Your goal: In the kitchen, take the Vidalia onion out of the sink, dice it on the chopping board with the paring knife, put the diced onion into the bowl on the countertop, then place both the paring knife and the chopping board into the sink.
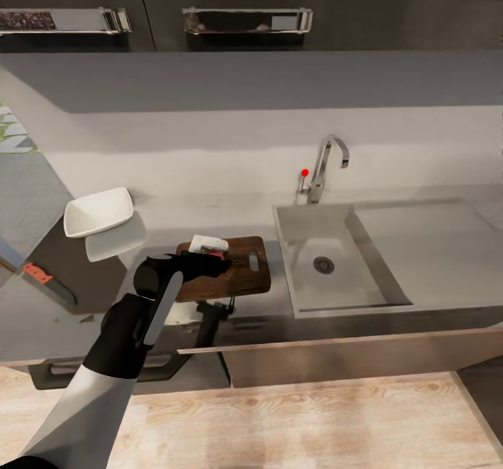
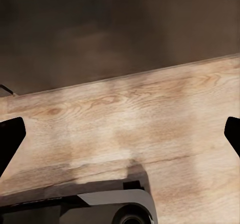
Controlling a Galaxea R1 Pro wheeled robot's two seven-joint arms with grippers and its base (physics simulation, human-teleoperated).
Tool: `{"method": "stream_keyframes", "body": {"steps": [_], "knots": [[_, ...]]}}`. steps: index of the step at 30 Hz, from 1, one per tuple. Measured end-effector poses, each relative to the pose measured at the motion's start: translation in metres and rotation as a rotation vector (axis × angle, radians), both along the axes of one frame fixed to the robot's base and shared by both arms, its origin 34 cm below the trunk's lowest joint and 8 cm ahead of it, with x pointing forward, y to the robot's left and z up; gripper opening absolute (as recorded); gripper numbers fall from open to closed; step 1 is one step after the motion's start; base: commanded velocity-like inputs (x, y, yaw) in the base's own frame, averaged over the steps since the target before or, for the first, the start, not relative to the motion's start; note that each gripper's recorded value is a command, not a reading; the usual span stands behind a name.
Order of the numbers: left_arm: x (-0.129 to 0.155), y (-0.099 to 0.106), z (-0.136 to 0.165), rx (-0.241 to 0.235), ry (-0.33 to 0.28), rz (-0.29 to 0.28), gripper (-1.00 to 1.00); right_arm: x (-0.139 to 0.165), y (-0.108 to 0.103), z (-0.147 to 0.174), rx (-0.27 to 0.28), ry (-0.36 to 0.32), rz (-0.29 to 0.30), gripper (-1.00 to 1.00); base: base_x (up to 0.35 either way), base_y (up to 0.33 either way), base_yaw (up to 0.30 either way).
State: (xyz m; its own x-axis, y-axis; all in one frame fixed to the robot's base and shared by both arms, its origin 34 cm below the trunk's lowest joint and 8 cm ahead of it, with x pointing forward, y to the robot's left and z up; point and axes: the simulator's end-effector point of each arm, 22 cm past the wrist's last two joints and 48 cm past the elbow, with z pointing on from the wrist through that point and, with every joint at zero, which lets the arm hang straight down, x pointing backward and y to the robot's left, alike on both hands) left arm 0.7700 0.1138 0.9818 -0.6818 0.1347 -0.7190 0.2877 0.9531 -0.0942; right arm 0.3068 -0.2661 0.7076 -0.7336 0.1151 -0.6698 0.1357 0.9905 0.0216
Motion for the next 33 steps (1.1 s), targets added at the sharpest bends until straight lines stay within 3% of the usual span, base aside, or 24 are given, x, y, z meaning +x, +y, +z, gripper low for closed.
{"method": "stream_keyframes", "body": {"steps": [33], "knots": [[-0.0001, -0.0002, 0.0001, 0.000, 0.002, -0.001, 1.00, 0.0016, 0.0004, 0.0006, 0.001, -0.004, 0.000, 1.00, -0.322, 0.000, 0.000]]}}
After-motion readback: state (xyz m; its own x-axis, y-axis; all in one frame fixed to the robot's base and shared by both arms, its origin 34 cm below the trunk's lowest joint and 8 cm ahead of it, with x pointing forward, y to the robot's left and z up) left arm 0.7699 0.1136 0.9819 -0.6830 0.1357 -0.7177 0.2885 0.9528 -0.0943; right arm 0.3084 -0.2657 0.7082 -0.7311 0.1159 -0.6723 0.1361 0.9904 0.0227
